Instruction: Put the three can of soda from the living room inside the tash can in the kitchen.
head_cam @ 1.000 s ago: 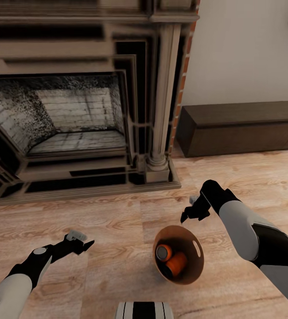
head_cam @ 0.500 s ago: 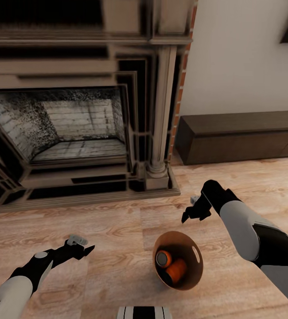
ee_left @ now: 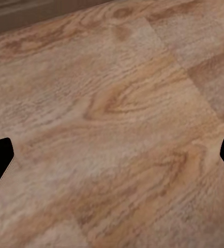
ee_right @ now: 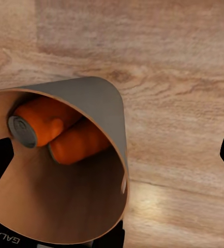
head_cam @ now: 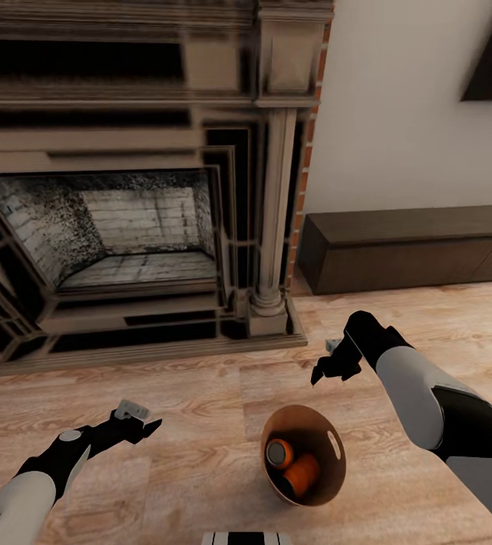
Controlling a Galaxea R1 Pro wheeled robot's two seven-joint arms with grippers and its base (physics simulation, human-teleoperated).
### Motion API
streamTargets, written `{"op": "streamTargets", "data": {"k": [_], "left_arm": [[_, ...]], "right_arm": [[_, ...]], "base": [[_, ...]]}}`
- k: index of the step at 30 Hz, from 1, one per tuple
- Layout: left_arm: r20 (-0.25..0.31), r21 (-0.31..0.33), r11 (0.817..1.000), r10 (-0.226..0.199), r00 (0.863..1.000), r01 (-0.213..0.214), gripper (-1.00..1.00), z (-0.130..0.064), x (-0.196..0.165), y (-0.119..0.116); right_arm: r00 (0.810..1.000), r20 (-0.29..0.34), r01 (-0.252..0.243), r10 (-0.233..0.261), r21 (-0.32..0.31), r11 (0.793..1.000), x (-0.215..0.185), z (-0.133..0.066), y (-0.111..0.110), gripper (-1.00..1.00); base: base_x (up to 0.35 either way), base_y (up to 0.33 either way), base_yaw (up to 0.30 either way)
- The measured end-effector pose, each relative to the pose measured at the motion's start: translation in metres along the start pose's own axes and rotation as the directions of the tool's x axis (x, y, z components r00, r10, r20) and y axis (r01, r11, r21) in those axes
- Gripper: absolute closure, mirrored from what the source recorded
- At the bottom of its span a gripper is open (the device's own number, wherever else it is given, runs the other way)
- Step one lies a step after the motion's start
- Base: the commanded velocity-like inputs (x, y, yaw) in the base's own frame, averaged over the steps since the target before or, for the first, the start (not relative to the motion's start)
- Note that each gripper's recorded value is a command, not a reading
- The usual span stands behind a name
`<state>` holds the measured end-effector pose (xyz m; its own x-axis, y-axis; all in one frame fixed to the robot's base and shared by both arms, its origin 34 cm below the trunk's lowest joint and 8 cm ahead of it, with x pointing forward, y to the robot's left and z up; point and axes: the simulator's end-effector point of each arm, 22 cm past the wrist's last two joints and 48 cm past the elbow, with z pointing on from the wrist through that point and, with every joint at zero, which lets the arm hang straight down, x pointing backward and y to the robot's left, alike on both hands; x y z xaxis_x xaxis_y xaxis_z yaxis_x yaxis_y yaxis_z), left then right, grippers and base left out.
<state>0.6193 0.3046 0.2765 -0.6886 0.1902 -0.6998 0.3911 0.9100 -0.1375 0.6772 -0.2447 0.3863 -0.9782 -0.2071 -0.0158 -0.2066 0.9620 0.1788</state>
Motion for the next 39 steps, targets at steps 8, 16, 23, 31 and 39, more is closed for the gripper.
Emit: {"op": "streamTargets", "data": {"k": [8,16,23,31,39], "left_arm": [[0.03,-0.006,1.0,0.013,0.999,-0.012,-1.0,-0.009,-0.018,0.0],[0.033,-0.007,1.0,0.014,0.999,-0.014,-1.0,-0.018,-0.034,0.0],[0.033,-0.008,1.0,0.013,0.999,-0.013,-1.0,-0.027,-0.048,0.0],[0.032,-0.009,1.0,0.014,0.999,-0.014,-1.0,-0.036,-0.063,-0.001],[0.03,-0.036,0.999,0.014,0.999,-0.013,-1.0,-0.046,-0.078,0.003]], "right_arm": [[1.0,0.02,0.004,-0.004,0.006,1.0,0.002,-0.014,0.003,-1.0],[1.0,0.003,-0.001,0.001,0.003,1.0,0.009,-0.022,0.004,-1.0],[1.0,-0.005,-0.006,0.006,0.005,1.0,0.012,-0.031,0.001,-1.0],[1.0,-0.012,-0.01,0.01,0.007,1.0,0.016,-0.04,0.0,-1.0],[1.0,-0.005,-0.015,0.015,0.015,1.0,0.017,-0.052,-0.001,-1.0]], "base": [[0.0,0.0,0.0],[0.0,0.0,0.0],[0.0,0.0,0.0],[0.0,0.0,0.0],[0.0,0.0,0.0]]}}
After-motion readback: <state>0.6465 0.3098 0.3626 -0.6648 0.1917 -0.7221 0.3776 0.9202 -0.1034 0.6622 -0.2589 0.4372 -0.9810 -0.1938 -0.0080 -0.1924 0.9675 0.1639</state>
